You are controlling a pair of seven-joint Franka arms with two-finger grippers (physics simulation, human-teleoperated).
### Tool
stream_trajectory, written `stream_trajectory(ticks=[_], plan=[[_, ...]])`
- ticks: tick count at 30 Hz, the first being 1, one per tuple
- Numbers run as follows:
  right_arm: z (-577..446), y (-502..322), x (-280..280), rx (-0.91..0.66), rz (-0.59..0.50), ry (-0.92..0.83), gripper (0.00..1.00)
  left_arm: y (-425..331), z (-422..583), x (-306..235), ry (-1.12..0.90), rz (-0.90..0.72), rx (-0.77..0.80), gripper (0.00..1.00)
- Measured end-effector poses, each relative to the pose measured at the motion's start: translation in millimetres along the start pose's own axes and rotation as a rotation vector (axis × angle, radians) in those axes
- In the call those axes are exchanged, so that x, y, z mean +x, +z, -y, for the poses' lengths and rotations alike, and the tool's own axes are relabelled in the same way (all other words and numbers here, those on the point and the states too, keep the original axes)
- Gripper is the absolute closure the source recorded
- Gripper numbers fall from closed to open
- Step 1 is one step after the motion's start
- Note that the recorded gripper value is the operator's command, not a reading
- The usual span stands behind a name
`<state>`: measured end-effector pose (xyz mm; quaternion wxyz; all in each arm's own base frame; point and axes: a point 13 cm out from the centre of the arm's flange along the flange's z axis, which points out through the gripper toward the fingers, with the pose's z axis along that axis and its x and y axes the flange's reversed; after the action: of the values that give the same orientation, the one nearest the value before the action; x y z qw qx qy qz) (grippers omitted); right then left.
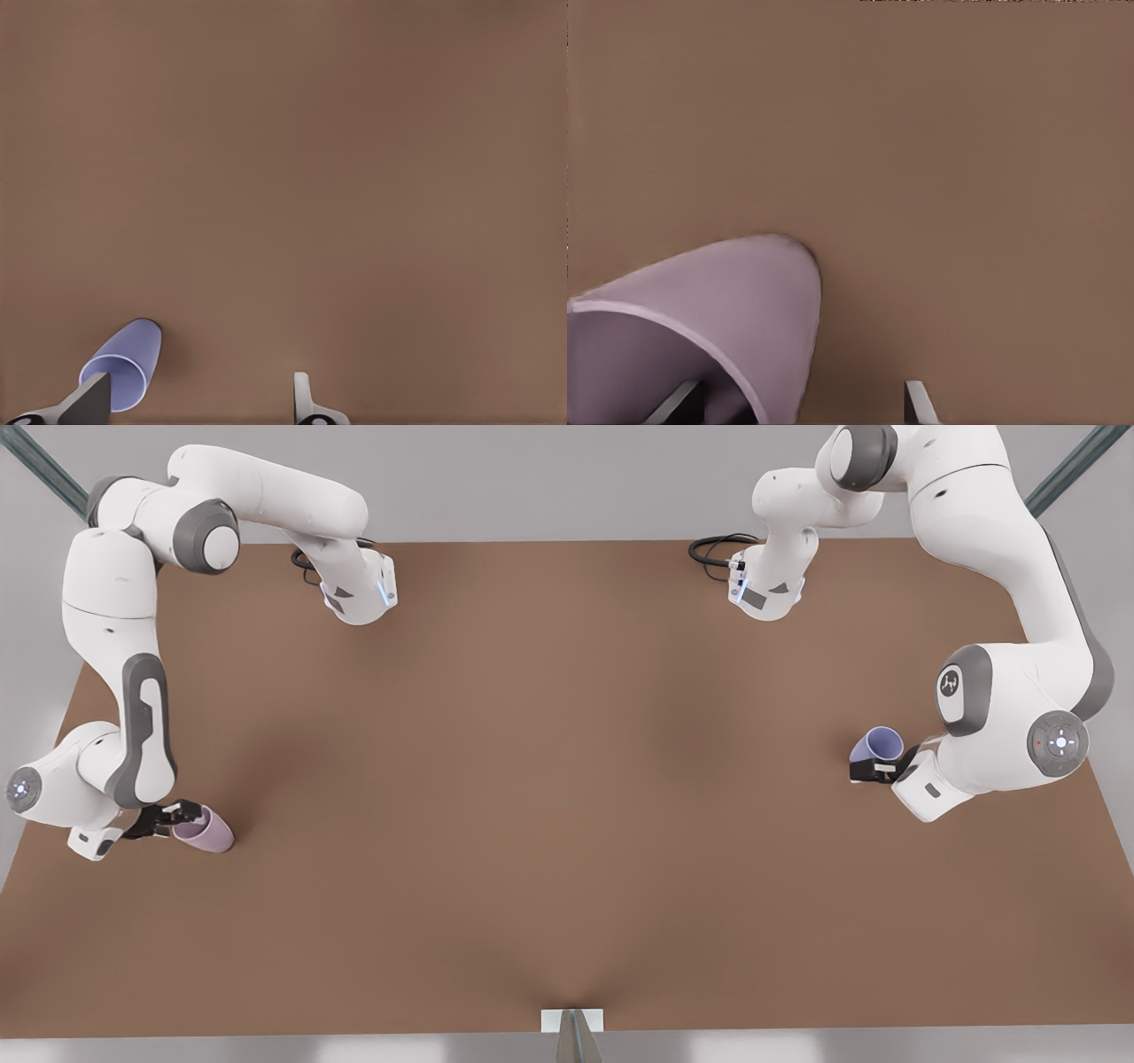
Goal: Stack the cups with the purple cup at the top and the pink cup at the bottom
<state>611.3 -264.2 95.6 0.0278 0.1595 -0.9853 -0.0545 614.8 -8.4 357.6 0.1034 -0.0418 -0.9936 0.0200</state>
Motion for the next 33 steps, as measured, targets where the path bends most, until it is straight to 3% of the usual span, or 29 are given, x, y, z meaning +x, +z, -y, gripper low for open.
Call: stream_trajectory(ticks=[1,3,8,10,12,21,26,33], plan=[[-2.3,-0.7,-1.5,-0.001,0.000,-0.005,0.17,0.0,0.0,0.0,0.000,0.000,0.000,0.00],[-6.1,-3.0,-4.6,-0.001,0.002,-0.014,0.36,0.0,0.0,0.0,0.000,0.000,0.000,0.00],[-11.9,1.6,-4.8,-0.005,-0.004,-0.025,0.45,0.2,0.8,0.2,0.001,-0.001,0.000,0.00],[-12.2,2.1,-4.8,-0.006,-0.004,-0.024,0.70,0.3,0.5,0.3,0.001,-0.002,0.000,0.00],[-12.8,1.8,-5.7,-0.007,-0.003,-0.026,0.79,0.4,0.8,0.4,0.001,-0.002,0.000,0.00],[-64.9,-51.1,-29.0,0.015,0.032,-0.106,0.79,-0.1,1.0,0.7,0.001,-0.002,0.000,0.00],[-277.7,-115.0,-112.0,-0.004,0.064,-0.334,0.79,0.1,1.0,0.7,0.002,-0.002,0.000,0.00],[-583.8,-88.1,-223.6,-0.023,0.083,-0.443,0.79,-6.3,-0.9,0.1,-0.001,0.017,-0.002,0.00]])
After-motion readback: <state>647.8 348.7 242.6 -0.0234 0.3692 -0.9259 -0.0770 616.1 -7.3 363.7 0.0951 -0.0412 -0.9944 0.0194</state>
